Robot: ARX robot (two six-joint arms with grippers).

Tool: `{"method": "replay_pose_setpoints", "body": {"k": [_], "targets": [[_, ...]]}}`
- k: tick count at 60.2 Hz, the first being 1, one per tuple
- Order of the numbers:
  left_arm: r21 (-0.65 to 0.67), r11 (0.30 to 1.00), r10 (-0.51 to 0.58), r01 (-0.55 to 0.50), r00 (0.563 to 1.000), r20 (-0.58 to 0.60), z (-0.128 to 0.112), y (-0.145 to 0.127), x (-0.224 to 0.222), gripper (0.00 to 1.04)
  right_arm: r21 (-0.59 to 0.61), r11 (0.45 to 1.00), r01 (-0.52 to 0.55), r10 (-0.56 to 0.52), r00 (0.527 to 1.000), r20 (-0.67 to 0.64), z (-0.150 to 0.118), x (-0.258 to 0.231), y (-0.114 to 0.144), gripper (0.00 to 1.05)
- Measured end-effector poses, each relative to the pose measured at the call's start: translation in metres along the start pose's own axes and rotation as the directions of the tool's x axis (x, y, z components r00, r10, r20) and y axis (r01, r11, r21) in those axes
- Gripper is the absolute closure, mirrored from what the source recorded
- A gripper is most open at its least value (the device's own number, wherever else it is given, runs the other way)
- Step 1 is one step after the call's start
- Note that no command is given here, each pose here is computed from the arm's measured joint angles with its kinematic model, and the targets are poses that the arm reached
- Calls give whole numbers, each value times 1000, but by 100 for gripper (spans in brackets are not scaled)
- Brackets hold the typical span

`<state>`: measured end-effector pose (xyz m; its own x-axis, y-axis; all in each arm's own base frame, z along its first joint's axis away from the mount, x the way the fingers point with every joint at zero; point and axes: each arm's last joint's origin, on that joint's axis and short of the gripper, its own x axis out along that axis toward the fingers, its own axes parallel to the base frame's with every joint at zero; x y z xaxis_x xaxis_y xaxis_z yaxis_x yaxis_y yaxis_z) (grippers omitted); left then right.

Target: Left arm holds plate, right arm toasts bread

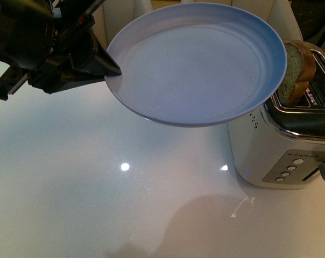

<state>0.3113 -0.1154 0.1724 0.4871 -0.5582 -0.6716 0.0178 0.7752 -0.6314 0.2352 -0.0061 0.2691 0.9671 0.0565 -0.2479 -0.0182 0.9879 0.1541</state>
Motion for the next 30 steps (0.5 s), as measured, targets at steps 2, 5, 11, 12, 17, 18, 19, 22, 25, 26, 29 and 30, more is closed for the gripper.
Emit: {"method": "replay_pose_setpoints", "body": {"k": [2,5,11,12,17,18,19,22,25,26,29,30], "targets": [[0,1000,2,-2,1000,-3,-1,0,0,102,1,1000,1,-1,1000,-6,-1,1,0,9],[-1,1000,6,-6,1000,-4,-2,1,1,102,-10,1000,14,-13,1000,16,-4,2,0,11],[0,1000,12,-12,1000,0,-2,1,1,102,-90,995,48,-29,979,201,-17,-5,2,28],[0,1000,12,-12,1000,0,-3,1,1,102,-94,994,47,-26,977,212,-19,-6,2,30],[2,1000,15,-15,1000,1,-3,1,1,102,-121,991,50,-18,966,257,-37,-19,1,49],[2,1000,16,-16,1000,2,-3,1,1,102,-122,991,52,-19,967,256,-43,-22,0,54],[2,1000,17,-17,1000,2,-3,1,1,102,-124,991,53,-20,967,253,-46,-23,0,58],[4,1000,18,-18,1000,2,-3,1,1,102,-129,990,55,-22,969,246,-56,-28,-1,68],[4,1000,19,-19,1000,0,-4,2,1,102,-133,990,56,-22,970,241,-64,-32,-2,77],[4,1000,20,-20,1000,0,-4,2,1,102,-134,989,56,-22,970,241,-65,-33,-2,79],[4,1000,21,-21,1000,-2,-4,2,2,102,-135,989,56,-22,971,239,-71,-37,-3,87],[4,1000,21,-21,1000,-2,-4,2,2,102,-135,989,56,-22,971,240,-73,-38,-3,91]]}}
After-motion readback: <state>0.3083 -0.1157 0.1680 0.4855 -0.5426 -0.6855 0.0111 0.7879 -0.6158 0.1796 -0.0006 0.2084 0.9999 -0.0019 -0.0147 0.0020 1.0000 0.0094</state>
